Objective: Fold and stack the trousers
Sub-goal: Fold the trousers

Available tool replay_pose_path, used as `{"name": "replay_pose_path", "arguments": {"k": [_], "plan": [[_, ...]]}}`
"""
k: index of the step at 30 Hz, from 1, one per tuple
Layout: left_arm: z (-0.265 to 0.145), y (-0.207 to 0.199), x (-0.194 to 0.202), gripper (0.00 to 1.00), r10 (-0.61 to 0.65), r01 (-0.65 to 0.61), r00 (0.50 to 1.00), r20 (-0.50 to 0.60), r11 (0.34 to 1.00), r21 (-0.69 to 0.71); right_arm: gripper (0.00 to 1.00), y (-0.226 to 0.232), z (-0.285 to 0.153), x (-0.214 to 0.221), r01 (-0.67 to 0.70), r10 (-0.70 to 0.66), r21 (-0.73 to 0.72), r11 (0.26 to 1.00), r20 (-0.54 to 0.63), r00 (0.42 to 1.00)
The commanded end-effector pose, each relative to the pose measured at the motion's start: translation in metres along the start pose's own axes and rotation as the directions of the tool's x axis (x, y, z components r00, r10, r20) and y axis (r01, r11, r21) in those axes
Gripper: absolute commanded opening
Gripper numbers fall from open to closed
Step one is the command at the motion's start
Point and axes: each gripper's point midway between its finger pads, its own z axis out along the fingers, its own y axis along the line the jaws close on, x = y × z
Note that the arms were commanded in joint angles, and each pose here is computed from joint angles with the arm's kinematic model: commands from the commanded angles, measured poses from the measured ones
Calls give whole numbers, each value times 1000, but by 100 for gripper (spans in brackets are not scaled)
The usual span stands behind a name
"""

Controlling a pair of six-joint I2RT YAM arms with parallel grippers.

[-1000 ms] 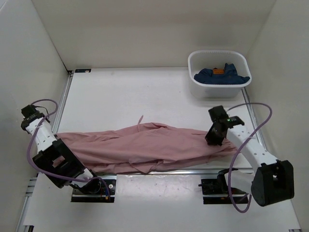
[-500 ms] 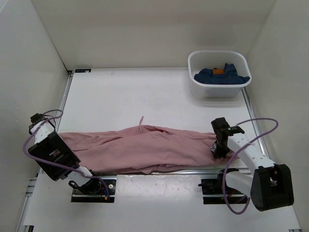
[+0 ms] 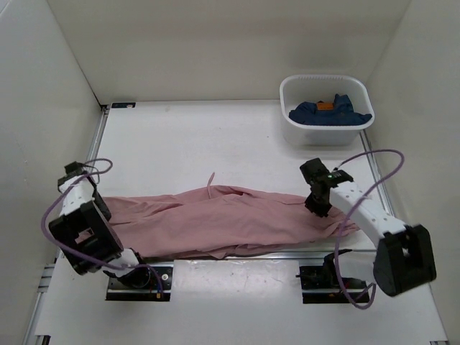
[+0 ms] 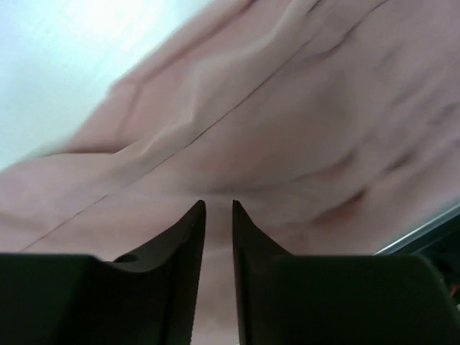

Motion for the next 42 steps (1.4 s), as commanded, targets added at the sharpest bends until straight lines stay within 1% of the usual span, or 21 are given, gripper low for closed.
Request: {"name": "replay_pose_path", "arguments": {"k": [1, 3, 4, 5, 6, 7, 9, 11, 12, 14, 17, 19, 21, 23, 25, 29, 33, 36, 39, 40, 42], "plan": [[29, -9, 30, 57, 75, -79, 992, -105, 996, -37, 24, 17, 29, 27, -51, 49, -10, 999, -135, 990], [40, -16, 19, 55, 87, -90, 994, -67, 995, -43, 22, 22, 40, 27, -82, 78, -18, 996, -171, 982], [43, -23, 17, 54, 108, -110, 993, -53, 993, -40, 21, 18, 51, 33, -68, 68, 11, 998, -198, 978], [43, -27, 1, 54, 106, -107, 994, -8, 994, -38, 21, 17, 57, 24, -88, 92, 31, 996, -190, 977], [42, -34, -5, 54, 116, -116, 993, 2, 993, -15, 19, 13, 62, 18, -80, 89, 56, 995, -181, 980], [31, -50, -26, 54, 122, -126, 990, 68, 991, 43, 18, 11, 69, 4, -97, 111, 91, 991, -166, 980], [16, -66, -45, 54, 124, -140, 983, 135, 984, 110, 17, -2, 78, -14, -89, 109, 162, 983, -115, 987], [-6, -85, -63, 57, 137, -176, 966, 218, 969, 172, 15, -9, 82, -37, -127, 145, 194, 973, -78, 986], [-15, -90, -69, 58, 138, -187, 959, 249, 965, 184, 15, -11, 85, -42, -127, 146, 209, 970, -76, 986], [-29, -98, -66, 63, 159, -217, 955, 252, 951, 221, 15, -8, 86, -58, -116, 131, 198, 973, -67, 989], [-41, -86, -55, 69, 153, -201, 966, 210, 953, 228, 15, -2, 84, -68, -60, 76, 173, 983, -84, 994], [-39, -64, -57, 71, 82, -125, 977, 197, 968, 217, 15, 3, 80, -70, -41, 54, 147, 988, -84, 995], [-37, -48, -45, 71, 51, -78, 990, 131, 975, 208, 15, 2, 75, -72, -34, 45, 137, 990, -76, 996], [-16, -38, -18, 71, 23, -21, 1000, -7, 976, 215, 15, 0, 72, -72, -10, 20, 133, 991, -77, 997], [1, -32, -4, 71, -3, 19, 997, -79, 978, 206, 15, -1, 68, -77, -5, 12, 127, 992, -58, 998], [21, -39, -7, 74, -8, 30, 995, -102, 974, 224, 15, -6, 68, -71, 21, -12, 132, 991, -69, 998], [24, -52, -8, 75, 4, 37, 990, -141, 957, 287, 15, -13, 68, -65, 30, -19, 153, 988, -77, 997], [32, -52, 5, 69, 14, 35, 985, -173, 961, 273, 15, -16, 66, -66, 27, -17, 155, 988, -64, 998], [44, -46, 13, 55, 9, 37, 981, -196, 972, 231, 15, -15, 64, -67, 23, -15, 150, 988, -57, 998], [44, -46, 13, 37, 9, 37, 981, -196, 972, 231, 15, -17, 64, -68, 23, -16, 157, 987, -51, 999], [46, -42, 11, 14, -2, 44, 982, -190, 975, 219, 15, -18, 62, -68, 23, -16, 157, 987, -51, 999]]}}
